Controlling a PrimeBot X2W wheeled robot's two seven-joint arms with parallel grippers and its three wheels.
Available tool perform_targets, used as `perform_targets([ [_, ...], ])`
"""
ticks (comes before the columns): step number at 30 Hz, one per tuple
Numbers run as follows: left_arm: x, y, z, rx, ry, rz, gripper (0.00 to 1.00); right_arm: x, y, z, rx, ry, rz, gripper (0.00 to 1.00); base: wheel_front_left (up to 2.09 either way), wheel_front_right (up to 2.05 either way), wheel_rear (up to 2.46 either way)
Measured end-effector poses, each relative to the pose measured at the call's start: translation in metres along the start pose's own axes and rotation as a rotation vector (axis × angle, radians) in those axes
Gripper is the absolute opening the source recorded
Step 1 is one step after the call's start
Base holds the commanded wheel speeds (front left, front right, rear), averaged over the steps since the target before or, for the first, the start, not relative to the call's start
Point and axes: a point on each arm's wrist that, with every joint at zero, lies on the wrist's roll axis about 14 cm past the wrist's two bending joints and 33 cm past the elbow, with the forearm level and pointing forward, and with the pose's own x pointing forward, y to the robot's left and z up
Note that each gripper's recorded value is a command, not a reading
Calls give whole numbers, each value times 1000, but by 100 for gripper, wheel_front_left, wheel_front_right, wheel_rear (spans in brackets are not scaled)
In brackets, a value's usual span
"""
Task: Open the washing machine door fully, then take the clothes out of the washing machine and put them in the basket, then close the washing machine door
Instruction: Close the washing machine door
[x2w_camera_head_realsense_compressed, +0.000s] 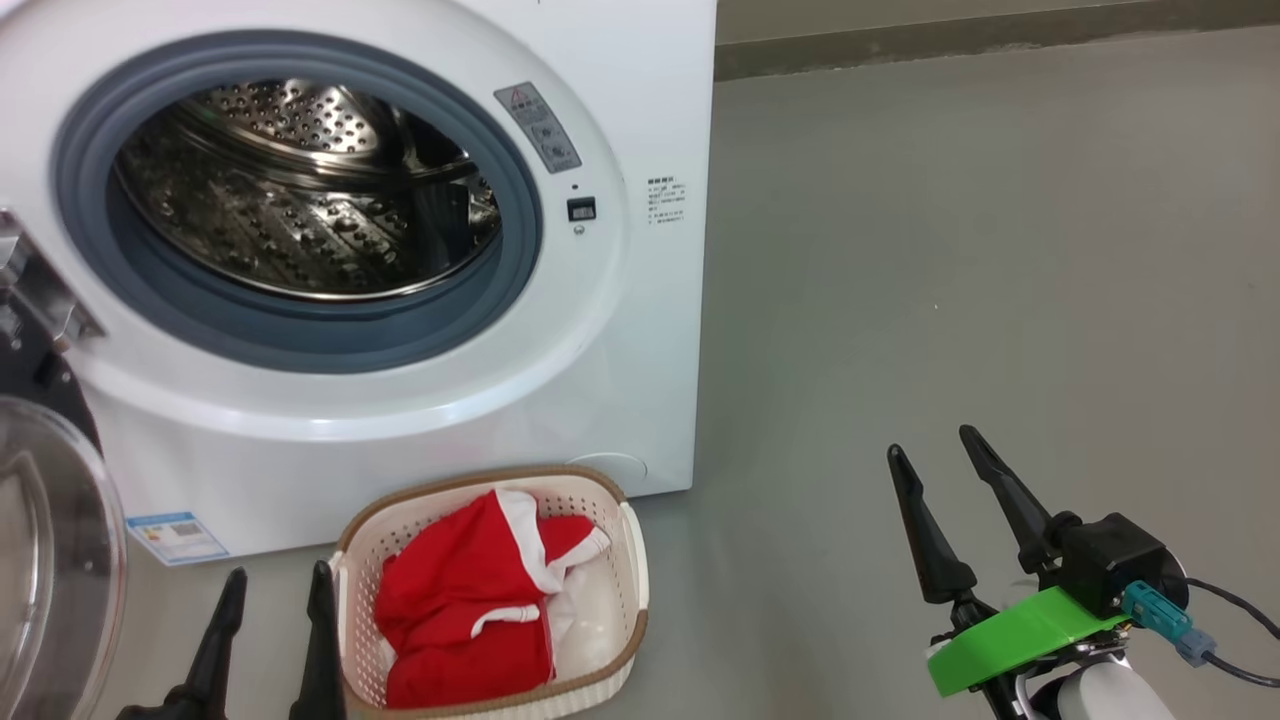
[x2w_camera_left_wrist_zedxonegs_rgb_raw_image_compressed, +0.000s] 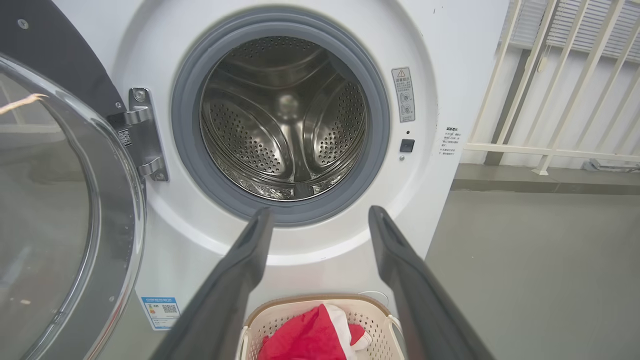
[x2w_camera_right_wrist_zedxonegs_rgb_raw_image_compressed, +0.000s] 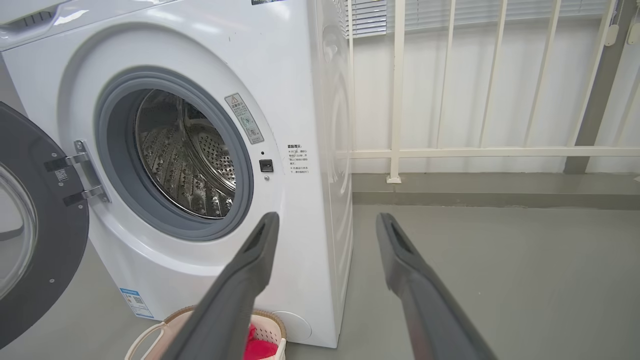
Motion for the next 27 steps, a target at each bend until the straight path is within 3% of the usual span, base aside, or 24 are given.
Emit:
perform_targets([
  [9,-2,4,7,2,-20,14,100,-1,3,3,1,-8,6,100,-76,76,0],
  [27,-15,27,20,11,-58,100,100,7,32,-7,19,17,91,100,-1,1,0],
])
